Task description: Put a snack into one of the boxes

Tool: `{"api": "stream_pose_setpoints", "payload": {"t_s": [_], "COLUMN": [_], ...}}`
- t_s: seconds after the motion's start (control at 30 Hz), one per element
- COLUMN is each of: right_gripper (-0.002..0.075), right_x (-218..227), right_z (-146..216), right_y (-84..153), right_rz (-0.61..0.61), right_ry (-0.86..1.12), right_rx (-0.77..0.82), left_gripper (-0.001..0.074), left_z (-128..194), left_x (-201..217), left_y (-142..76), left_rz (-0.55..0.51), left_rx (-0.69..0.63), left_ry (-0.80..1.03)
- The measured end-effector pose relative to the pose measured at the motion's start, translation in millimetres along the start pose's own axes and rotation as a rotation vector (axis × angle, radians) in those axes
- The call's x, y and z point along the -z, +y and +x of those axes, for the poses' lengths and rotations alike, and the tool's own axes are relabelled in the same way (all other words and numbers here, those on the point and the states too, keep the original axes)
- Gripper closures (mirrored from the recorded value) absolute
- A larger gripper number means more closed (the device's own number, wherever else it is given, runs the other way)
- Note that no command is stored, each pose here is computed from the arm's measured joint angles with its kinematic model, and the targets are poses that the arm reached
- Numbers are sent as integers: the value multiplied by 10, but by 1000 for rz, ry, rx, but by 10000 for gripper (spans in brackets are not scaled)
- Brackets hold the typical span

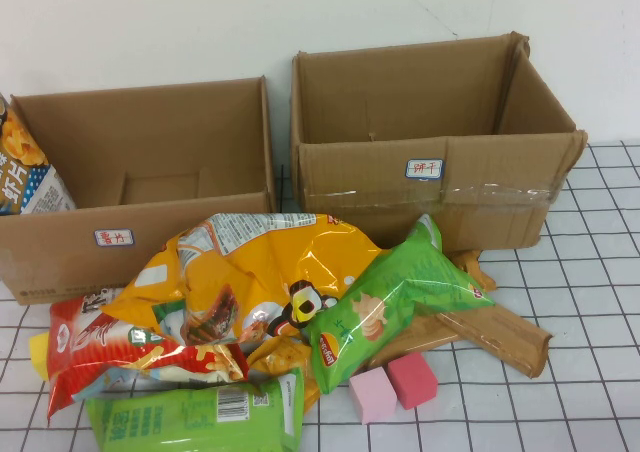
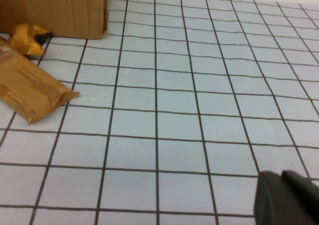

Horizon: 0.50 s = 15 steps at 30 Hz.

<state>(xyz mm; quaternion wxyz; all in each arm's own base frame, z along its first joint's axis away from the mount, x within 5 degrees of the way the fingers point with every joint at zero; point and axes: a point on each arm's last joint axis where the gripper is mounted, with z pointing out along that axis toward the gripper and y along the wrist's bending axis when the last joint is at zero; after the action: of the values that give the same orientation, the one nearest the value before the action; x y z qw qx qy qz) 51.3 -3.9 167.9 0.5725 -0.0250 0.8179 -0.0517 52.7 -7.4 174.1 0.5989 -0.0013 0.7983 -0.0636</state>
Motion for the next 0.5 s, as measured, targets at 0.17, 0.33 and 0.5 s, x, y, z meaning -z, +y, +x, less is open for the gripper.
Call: {"api": "stream_pose_setpoints", "payload": {"t_s": [0.17, 0.33, 0.5], "right_gripper": [727, 727, 727], "right_x": [0, 3, 26], "right_z": [-1, -11, -59], "right_y": [12, 70, 225], "right_rz": [-13, -78, -265], "right_ry": [-1, -3, 23], "right_rx": [-30, -211, -748], "left_gripper": [736, 736, 736], "left_z": [-2, -25, -159], "left_x": [0, 4, 31], "left_y": [-24, -99, -181], "left_rz": [27, 114, 270], "left_rx": [71, 337, 902], "left_ry": [-1, -14, -78]}}
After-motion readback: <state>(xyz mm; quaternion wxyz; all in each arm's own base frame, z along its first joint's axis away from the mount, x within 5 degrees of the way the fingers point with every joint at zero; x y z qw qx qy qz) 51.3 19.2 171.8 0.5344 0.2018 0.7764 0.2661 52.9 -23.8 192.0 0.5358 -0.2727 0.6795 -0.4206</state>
